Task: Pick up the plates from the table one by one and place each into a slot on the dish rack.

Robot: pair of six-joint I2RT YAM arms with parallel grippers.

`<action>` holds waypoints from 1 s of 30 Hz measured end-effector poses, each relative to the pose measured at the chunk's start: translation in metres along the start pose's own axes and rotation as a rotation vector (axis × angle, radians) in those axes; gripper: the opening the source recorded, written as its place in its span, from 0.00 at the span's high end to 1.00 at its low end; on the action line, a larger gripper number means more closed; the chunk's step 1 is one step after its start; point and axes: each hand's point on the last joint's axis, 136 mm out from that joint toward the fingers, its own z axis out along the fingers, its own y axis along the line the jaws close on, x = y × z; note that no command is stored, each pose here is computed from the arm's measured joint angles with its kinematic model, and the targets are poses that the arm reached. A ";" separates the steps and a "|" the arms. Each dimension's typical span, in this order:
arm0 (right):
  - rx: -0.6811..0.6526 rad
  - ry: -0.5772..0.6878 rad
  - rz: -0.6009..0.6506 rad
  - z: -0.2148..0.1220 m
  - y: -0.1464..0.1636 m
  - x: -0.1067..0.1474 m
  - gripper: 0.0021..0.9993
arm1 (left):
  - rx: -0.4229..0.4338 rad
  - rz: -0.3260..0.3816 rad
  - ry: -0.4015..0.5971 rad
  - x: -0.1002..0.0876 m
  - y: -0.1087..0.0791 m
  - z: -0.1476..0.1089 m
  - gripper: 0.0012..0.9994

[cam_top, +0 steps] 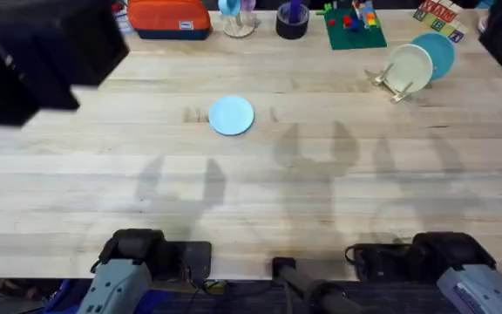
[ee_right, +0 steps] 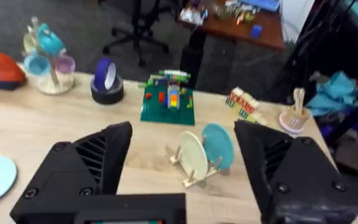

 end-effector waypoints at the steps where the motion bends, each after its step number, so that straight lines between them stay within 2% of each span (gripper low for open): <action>1: -0.004 0.019 0.000 0.004 0.000 0.001 0.01 | 0.016 -0.001 0.012 -0.002 -0.002 0.005 0.01; 7: -0.051 0.171 0.001 0.026 0.008 0.024 0.01 | 0.073 -0.017 0.154 0.003 -0.010 0.035 0.01; 14: -0.125 0.359 0.017 0.043 0.022 0.058 0.01 | 0.089 -0.047 0.387 0.030 -0.010 0.071 0.01; 17: -0.141 0.380 0.025 0.046 0.025 0.062 0.01 | 0.088 -0.057 0.472 0.043 -0.009 0.084 0.01; 21: -0.148 0.380 0.029 0.046 0.026 0.061 0.01 | 0.089 -0.059 0.527 0.053 -0.008 0.095 0.01; 30: -0.153 0.379 0.033 0.046 0.027 0.061 0.01 | 0.090 -0.066 0.619 0.070 -0.008 0.095 0.01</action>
